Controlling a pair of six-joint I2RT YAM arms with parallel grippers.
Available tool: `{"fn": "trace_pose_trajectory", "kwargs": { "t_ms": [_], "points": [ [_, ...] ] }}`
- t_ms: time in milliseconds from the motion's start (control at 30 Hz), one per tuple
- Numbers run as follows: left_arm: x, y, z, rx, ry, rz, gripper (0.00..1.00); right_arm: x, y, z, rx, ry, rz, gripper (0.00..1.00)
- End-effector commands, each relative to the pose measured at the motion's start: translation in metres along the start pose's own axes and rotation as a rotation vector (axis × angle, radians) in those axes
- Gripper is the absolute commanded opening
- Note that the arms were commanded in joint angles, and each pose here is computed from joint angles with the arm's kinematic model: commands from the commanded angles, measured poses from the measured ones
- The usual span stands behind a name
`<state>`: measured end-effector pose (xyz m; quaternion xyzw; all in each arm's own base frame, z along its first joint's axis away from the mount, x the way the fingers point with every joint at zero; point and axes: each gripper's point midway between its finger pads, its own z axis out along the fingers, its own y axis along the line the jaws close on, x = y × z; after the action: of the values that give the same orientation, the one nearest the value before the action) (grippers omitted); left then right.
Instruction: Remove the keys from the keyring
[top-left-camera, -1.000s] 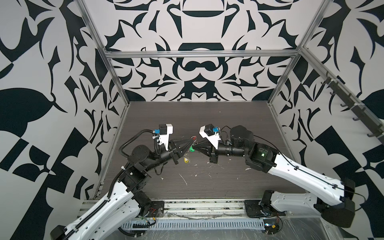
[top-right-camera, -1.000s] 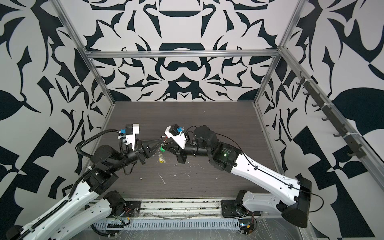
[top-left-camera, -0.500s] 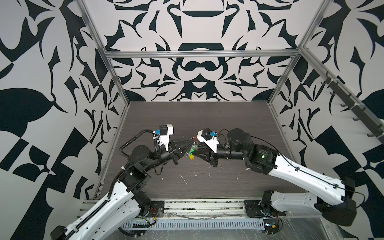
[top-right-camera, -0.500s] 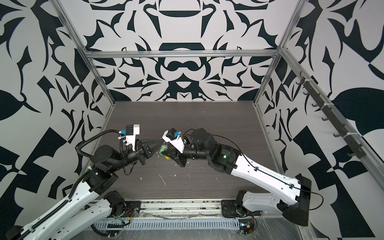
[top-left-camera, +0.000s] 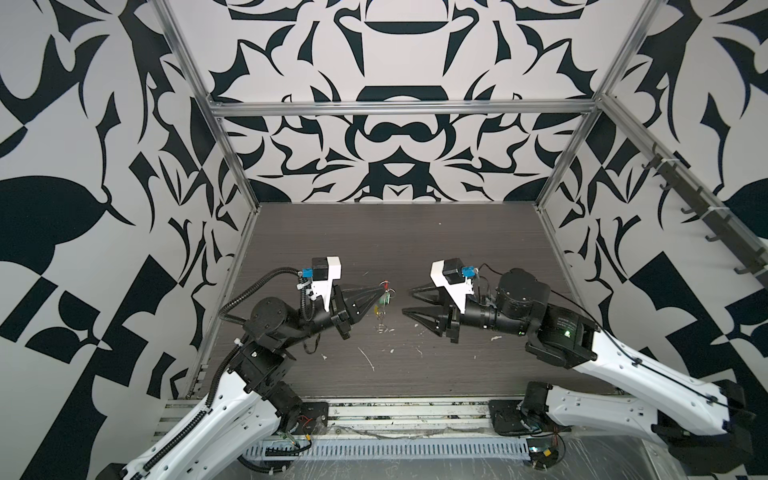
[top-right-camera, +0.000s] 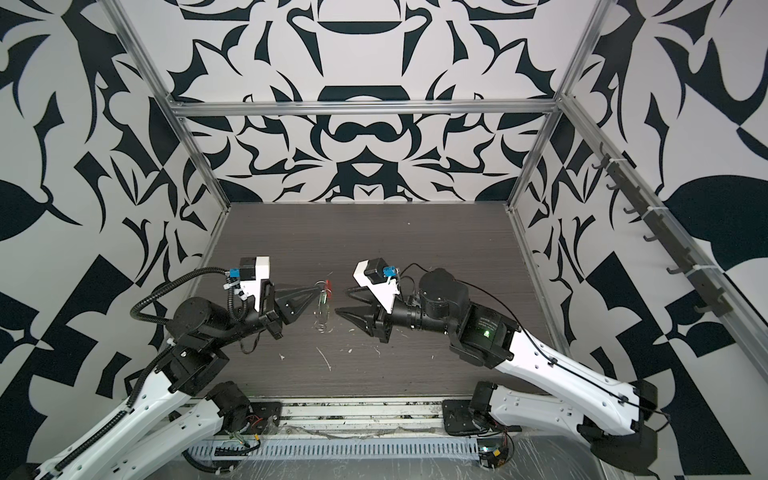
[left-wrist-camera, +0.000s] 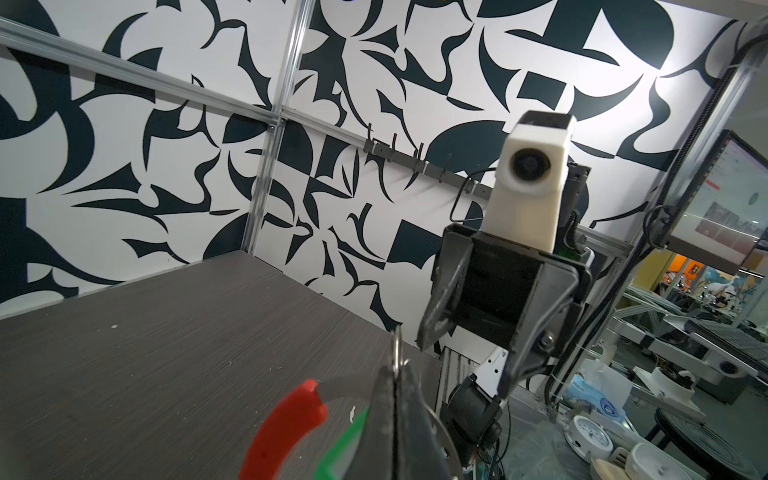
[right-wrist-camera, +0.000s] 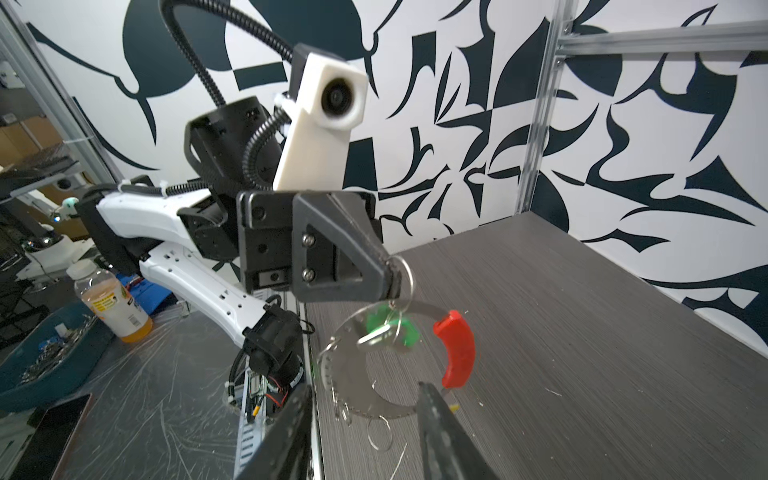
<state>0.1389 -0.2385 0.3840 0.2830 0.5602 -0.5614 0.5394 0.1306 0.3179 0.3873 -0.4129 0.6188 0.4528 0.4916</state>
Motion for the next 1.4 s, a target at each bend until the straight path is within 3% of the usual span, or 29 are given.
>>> {"fn": "trace_pose_trajectory", "kwargs": {
  "t_ms": [0,300,500,733,1200,1267,1367],
  "points": [
    [-0.002,-0.013,-0.003,0.066,-0.017,0.05,0.0,-0.04,0.006,-0.001,-0.035,-0.127,0.018,0.44],
    [-0.002,-0.02,-0.006,0.093,-0.017,0.058,0.0,-0.046,0.001,0.011,-0.152,-0.142,0.117,0.46],
    [-0.004,-0.019,-0.007,0.086,-0.026,0.058,0.0,-0.042,0.003,0.017,-0.188,-0.124,0.143,0.35],
    [-0.008,-0.015,-0.009,0.053,-0.055,0.063,0.0,-0.036,0.01,0.023,-0.255,-0.09,0.17,0.35],
    [-0.009,-0.013,-0.007,0.05,-0.053,0.044,0.0,-0.034,0.009,0.027,-0.255,-0.076,0.177,0.0],
    [-0.009,-0.012,-0.007,0.037,-0.05,0.034,0.0,-0.035,0.009,0.025,-0.248,-0.074,0.174,0.0],
    [-0.008,-0.009,-0.01,0.01,-0.033,0.018,0.22,-0.033,0.007,0.022,-0.22,-0.043,0.164,0.0]
  ]
}}
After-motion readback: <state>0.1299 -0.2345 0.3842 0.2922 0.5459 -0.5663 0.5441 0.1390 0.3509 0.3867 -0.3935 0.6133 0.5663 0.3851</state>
